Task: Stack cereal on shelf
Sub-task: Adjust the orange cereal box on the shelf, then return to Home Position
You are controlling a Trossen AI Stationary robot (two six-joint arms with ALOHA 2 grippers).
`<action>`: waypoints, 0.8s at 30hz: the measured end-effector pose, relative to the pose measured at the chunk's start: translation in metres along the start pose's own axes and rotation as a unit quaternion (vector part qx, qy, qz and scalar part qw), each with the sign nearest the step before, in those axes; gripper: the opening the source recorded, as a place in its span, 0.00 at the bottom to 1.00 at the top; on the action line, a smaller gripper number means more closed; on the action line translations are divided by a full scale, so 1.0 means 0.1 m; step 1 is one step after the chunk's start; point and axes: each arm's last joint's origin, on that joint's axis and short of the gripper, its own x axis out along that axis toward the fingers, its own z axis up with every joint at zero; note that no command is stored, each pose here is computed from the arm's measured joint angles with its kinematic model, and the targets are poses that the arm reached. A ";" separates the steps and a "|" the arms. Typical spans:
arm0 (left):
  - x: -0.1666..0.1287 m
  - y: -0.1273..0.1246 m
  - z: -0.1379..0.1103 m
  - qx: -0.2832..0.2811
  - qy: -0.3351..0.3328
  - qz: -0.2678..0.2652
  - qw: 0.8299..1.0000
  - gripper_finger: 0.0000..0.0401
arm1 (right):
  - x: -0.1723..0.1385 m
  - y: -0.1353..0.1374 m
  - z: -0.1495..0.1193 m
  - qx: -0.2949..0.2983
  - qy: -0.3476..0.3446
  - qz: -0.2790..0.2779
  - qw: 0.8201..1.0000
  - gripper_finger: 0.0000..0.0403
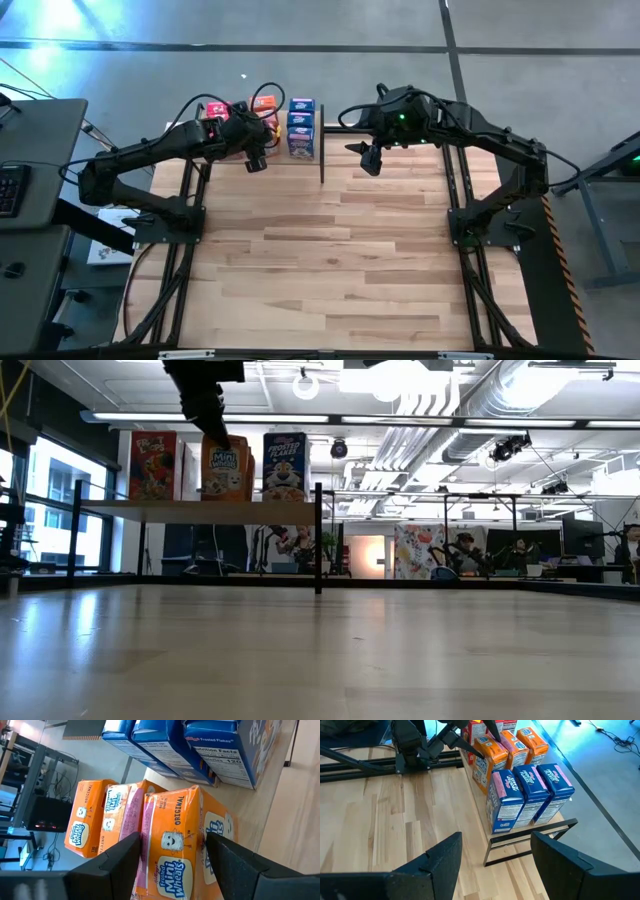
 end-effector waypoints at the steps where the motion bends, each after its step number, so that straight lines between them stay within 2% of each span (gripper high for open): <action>1: 0.00 0.00 0.00 0.000 0.000 0.000 1.000 0.54 | 0.00 0.00 0.00 0.000 0.000 0.000 1.000 0.57; 24: -0.11 0.05 -0.03 -0.002 -0.014 0.004 1.000 0.54 | 0.00 0.00 0.00 0.000 0.001 0.000 1.000 0.57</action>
